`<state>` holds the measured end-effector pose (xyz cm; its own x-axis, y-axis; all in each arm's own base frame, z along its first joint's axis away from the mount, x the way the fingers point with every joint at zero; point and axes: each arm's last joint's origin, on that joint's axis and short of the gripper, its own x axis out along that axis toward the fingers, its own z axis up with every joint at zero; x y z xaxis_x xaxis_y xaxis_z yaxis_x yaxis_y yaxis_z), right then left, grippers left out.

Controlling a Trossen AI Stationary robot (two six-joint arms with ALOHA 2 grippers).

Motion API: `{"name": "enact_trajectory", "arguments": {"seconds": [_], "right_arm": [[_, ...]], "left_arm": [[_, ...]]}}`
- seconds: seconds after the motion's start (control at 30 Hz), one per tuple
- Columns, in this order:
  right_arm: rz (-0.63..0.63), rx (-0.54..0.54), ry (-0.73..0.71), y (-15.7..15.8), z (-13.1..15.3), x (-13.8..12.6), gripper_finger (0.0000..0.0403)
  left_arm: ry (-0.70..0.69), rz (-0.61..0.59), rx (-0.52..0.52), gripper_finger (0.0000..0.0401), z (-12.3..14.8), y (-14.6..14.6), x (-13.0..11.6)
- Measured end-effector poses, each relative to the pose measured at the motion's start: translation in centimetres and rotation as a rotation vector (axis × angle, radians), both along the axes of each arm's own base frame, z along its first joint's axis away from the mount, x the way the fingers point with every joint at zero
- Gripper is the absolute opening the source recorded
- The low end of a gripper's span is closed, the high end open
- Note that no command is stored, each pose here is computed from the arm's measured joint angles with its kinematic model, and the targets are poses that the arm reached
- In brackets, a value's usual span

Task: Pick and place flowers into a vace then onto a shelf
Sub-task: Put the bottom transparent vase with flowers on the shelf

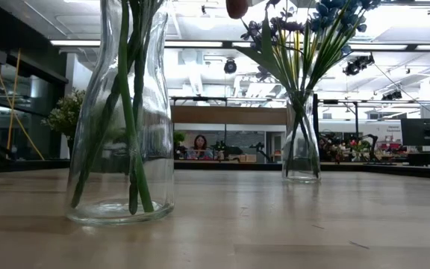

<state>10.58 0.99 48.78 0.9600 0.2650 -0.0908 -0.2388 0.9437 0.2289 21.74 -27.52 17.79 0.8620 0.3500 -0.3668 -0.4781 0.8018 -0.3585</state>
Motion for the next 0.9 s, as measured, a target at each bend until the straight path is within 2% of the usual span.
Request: {"name": "enact_trajectory", "arguments": {"seconds": [0.2, 0.4, 0.7, 0.9], "right_arm": [[0.000, 0.002, -0.001, 0.0, 0.0, 0.0, 0.0161], [0.007, 0.004, -0.001, 0.0, 0.0, 0.0, 0.0159], [0.010, 0.001, -0.002, 0.0, 0.0, 0.0, 0.0152], [0.011, -0.006, -0.004, 0.0, 0.0, 0.0, 0.0158]], "left_arm": [[0.016, 0.045, 0.046, 0.0358, -1.4, 0.7, 1.3], [0.034, 0.051, 0.036, 0.0358, -2.1, 0.8, 1.8], [0.005, 0.007, 0.045, 0.0354, -1.4, 0.4, 2.9], [0.031, 0.000, 0.057, 0.0353, -1.3, 1.2, 4.3]]}}
